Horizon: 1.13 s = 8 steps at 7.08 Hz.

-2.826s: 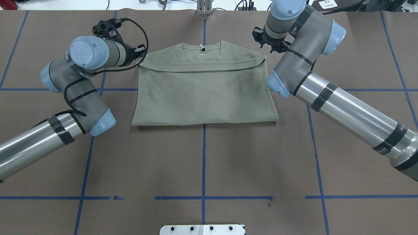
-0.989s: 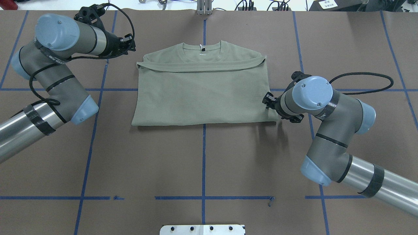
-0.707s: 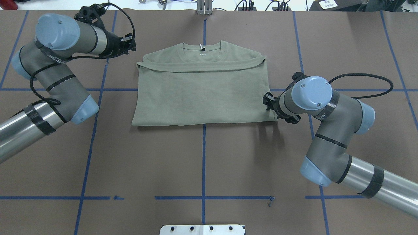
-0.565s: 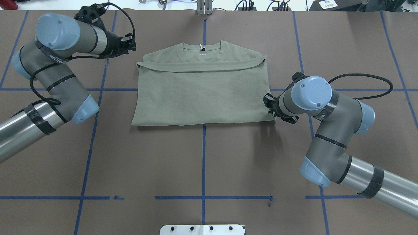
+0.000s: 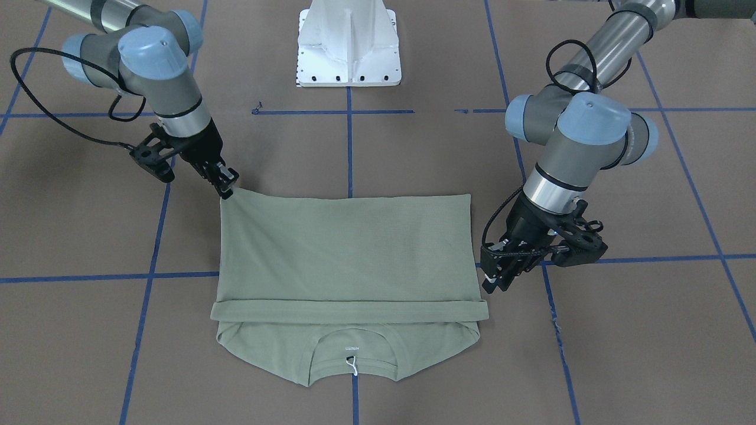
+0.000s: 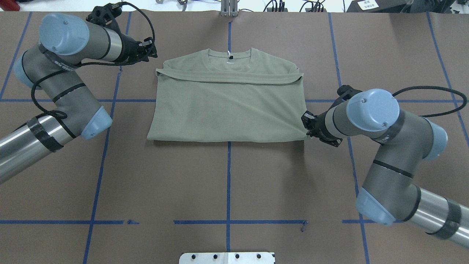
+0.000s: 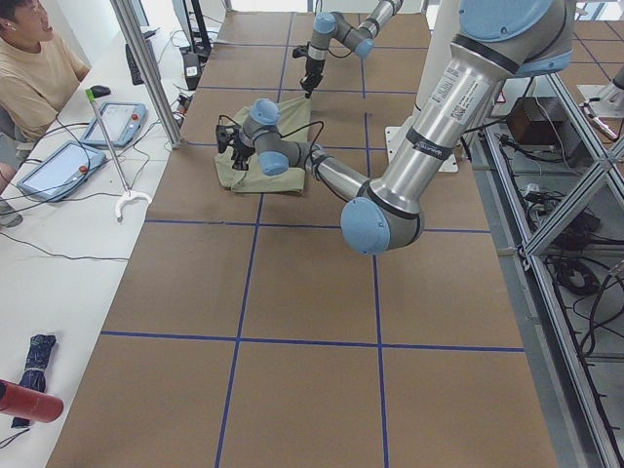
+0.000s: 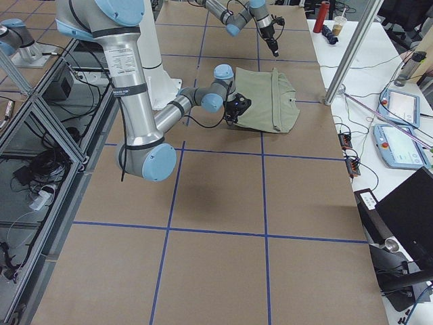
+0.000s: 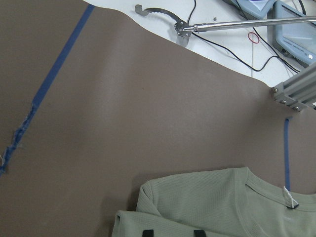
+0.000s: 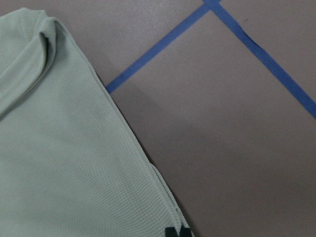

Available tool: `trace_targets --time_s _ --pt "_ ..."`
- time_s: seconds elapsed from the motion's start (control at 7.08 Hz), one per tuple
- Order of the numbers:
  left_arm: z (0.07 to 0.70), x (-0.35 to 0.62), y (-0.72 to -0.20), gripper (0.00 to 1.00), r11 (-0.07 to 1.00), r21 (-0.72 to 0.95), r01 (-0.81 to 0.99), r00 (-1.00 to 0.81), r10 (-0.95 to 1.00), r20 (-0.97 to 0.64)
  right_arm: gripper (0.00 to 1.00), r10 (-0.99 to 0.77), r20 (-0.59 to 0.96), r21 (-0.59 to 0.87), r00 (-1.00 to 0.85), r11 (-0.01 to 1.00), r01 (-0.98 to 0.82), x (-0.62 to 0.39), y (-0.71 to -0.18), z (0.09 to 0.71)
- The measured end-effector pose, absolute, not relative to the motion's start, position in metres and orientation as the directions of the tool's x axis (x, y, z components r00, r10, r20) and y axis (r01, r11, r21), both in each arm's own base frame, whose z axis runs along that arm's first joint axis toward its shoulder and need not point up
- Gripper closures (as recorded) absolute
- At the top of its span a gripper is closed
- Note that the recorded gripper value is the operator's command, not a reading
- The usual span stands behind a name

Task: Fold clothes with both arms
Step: 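Drag the folded shirt toward the robot with the right gripper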

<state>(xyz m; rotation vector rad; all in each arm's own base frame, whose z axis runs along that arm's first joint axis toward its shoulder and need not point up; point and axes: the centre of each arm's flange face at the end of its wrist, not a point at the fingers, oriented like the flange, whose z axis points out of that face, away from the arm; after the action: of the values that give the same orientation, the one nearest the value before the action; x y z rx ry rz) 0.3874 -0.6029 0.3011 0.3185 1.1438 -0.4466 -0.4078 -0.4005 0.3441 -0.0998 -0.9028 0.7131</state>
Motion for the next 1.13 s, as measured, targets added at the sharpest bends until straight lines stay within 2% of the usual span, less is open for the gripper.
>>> trace_targets --time_s 0.28,0.42,0.57,0.85,1.13 --pt "0.273 0.385 -0.579 0.58 0.914 -0.041 0.404 0.279 -0.166 -0.946 1.00 0.560 0.683 -0.398 0.470 0.824 -0.404 -0.367 -0.303 0.347" --pt "0.264 0.386 -0.570 0.57 0.925 -0.074 0.373 0.254 -0.179 -0.951 0.96 0.533 0.662 -0.429 0.527 0.846 -0.317 -0.351 -0.255 0.351" --pt "0.256 0.391 -0.560 0.53 0.934 -0.104 0.342 0.233 -0.191 -0.953 0.02 0.508 0.630 -0.484 0.587 0.848 -0.214 -0.344 -0.211 0.350" --pt "0.246 0.409 -0.519 0.47 0.943 -0.189 0.274 0.193 -0.247 -0.950 0.00 0.487 0.572 -0.558 0.660 0.821 -0.122 -0.360 -0.145 0.346" --pt "0.235 0.437 -0.460 0.36 0.929 -0.309 0.202 0.156 -0.342 -0.927 0.00 0.504 0.569 -0.556 0.649 0.818 -0.148 -0.366 -0.138 0.343"
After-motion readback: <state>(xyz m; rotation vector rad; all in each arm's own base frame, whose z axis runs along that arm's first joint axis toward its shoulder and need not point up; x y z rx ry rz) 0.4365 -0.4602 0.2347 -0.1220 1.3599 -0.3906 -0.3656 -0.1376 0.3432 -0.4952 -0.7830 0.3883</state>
